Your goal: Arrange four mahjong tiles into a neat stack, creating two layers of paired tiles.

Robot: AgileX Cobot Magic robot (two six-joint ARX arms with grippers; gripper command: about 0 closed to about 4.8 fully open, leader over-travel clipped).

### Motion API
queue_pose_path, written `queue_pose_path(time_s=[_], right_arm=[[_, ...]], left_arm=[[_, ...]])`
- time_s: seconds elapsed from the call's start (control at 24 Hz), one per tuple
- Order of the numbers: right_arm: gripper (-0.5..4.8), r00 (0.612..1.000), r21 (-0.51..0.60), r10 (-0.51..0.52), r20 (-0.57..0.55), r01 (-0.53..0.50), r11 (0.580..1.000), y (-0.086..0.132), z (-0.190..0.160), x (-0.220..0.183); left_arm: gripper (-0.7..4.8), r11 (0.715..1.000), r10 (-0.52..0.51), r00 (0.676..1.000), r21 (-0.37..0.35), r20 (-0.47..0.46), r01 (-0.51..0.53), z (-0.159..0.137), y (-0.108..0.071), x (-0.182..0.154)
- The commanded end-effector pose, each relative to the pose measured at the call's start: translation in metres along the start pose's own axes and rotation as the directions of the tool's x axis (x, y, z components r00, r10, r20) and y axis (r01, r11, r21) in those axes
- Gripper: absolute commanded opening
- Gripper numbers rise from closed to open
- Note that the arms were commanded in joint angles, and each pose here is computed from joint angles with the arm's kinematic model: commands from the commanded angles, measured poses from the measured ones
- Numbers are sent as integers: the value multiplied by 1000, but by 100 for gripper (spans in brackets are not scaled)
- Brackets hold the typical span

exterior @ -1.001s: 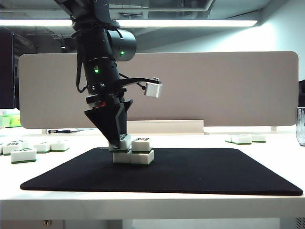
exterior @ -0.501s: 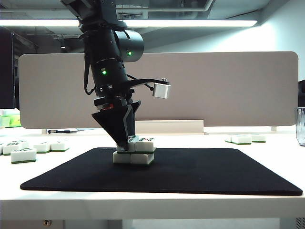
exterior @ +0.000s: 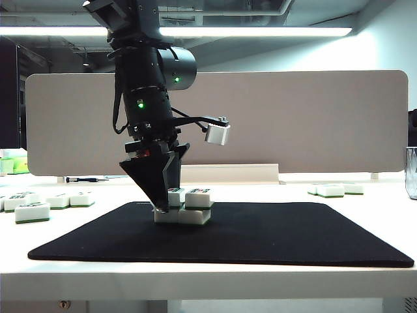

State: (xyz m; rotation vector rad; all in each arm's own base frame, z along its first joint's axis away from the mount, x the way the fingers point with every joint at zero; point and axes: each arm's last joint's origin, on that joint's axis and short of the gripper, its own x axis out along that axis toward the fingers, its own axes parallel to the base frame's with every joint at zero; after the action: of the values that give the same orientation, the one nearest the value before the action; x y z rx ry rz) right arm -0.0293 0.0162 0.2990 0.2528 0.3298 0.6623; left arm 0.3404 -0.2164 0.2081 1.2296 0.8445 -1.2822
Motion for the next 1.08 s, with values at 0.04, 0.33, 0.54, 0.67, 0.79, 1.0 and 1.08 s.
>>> queue_pose_path(time_s=[0.04, 0.33, 0.54, 0.67, 0.79, 1.0, 1.08], right_arm=[[-1, 1000, -17, 6, 18, -5, 1000, 2, 0, -2], [-1, 1000, -16, 6, 17, -5, 1000, 2, 0, -2], [-1, 1000, -16, 5, 17, -5, 1000, 1, 0, -2], [-1, 1000, -16, 5, 17, -5, 1000, 1, 0, -2], [-1, 1000, -16, 6, 17, -6, 1000, 2, 0, -2], [-1, 1000, -16, 6, 17, -5, 1000, 1, 0, -2], [-1, 1000, -16, 5, 17, -5, 1000, 1, 0, -2]], left_arm=[[287, 1000, 11, 1000, -2, 10, -11, 1, 1, -3], [327, 998, 21, 1000, -63, 16, -20, 2, 1, -7], [355, 994, 33, 999, -107, 27, -30, 6, -3, -20], [355, 985, 19, 1000, -174, 23, -15, 12, -1, -39], [339, 943, 66, 997, -330, 41, -49, 24, 8, -80], [130, 834, 96, 994, -549, 45, -55, 26, 5, -125], [42, 804, 43, 999, -594, 11, -28, 22, -1, -128]])
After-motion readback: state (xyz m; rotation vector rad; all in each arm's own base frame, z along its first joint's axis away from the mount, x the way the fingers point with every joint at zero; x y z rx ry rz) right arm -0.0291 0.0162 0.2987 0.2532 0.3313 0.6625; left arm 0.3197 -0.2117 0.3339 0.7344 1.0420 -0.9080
